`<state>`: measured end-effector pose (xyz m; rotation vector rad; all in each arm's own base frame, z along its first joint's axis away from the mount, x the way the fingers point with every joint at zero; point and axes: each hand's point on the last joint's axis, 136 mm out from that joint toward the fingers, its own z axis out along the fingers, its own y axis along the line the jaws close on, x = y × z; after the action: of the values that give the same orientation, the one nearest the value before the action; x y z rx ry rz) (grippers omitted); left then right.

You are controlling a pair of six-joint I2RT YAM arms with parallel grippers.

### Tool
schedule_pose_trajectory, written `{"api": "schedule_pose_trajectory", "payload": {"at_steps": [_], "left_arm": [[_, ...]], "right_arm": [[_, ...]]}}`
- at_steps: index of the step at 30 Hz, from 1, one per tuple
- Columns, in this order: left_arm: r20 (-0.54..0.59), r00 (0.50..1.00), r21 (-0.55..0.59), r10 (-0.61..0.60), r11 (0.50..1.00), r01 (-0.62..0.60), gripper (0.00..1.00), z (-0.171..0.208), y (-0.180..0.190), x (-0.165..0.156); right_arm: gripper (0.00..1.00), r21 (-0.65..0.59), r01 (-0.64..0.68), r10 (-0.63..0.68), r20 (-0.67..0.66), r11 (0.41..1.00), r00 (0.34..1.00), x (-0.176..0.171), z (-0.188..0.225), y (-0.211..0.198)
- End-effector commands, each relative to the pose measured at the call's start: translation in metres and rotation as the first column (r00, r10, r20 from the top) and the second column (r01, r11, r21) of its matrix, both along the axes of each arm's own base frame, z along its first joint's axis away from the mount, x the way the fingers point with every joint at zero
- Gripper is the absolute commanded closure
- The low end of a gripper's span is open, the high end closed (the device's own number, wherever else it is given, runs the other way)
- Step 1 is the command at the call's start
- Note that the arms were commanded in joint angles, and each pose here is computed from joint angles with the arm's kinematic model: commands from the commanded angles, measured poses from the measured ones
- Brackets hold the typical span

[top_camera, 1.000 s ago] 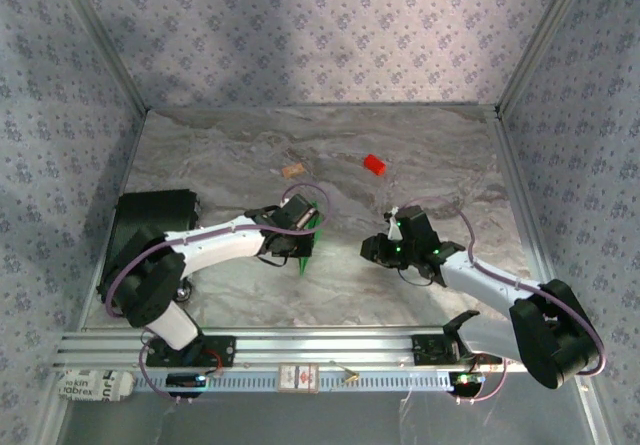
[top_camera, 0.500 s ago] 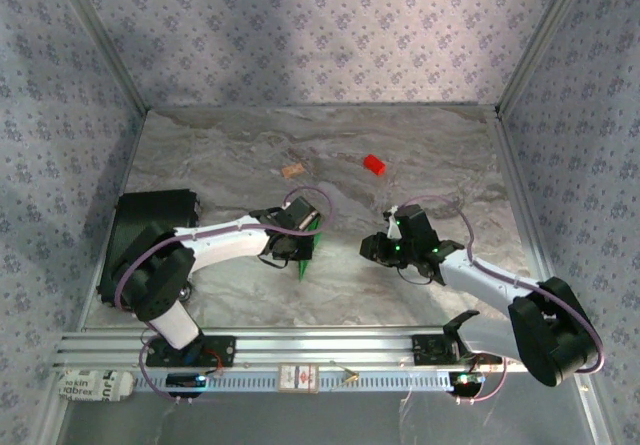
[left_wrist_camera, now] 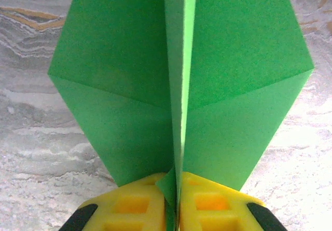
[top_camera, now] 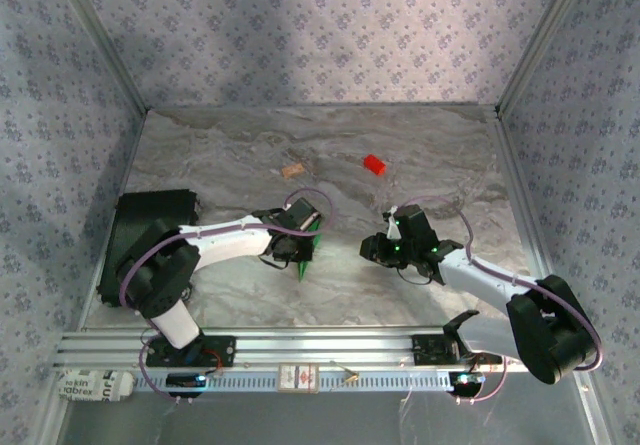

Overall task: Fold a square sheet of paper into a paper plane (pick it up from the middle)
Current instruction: Turn over a paper plane at the center of the table.

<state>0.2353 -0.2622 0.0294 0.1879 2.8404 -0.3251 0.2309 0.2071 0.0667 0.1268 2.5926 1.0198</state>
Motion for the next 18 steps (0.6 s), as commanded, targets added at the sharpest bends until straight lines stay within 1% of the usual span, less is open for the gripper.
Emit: {"api": "schedule_pose_trajectory", "payload": {"at_steps": [1,8,18], "left_arm": [[-0.026,1.000,0.006,-0.005,1.000,0.005,0.87,-0.002,-0.003,-0.002],[-0.041,0.999,0.028,-0.009,1.000,0.010,0.86,-0.010,-0.001,-0.004],[-0.047,0.999,0.110,-0.023,0.994,0.028,0.82,-0.023,0.003,-0.008]], "right_arm": [[0.77,-0.014,0.000,0.000,-0.005,1.000,1.000,0.002,0.001,0.001],[0.77,-0.020,0.003,-0.003,-0.010,1.000,1.000,0.001,0.000,0.000],[0.77,-0.026,-0.004,0.004,-0.008,1.000,1.000,0.001,-0.001,-0.002]]}}
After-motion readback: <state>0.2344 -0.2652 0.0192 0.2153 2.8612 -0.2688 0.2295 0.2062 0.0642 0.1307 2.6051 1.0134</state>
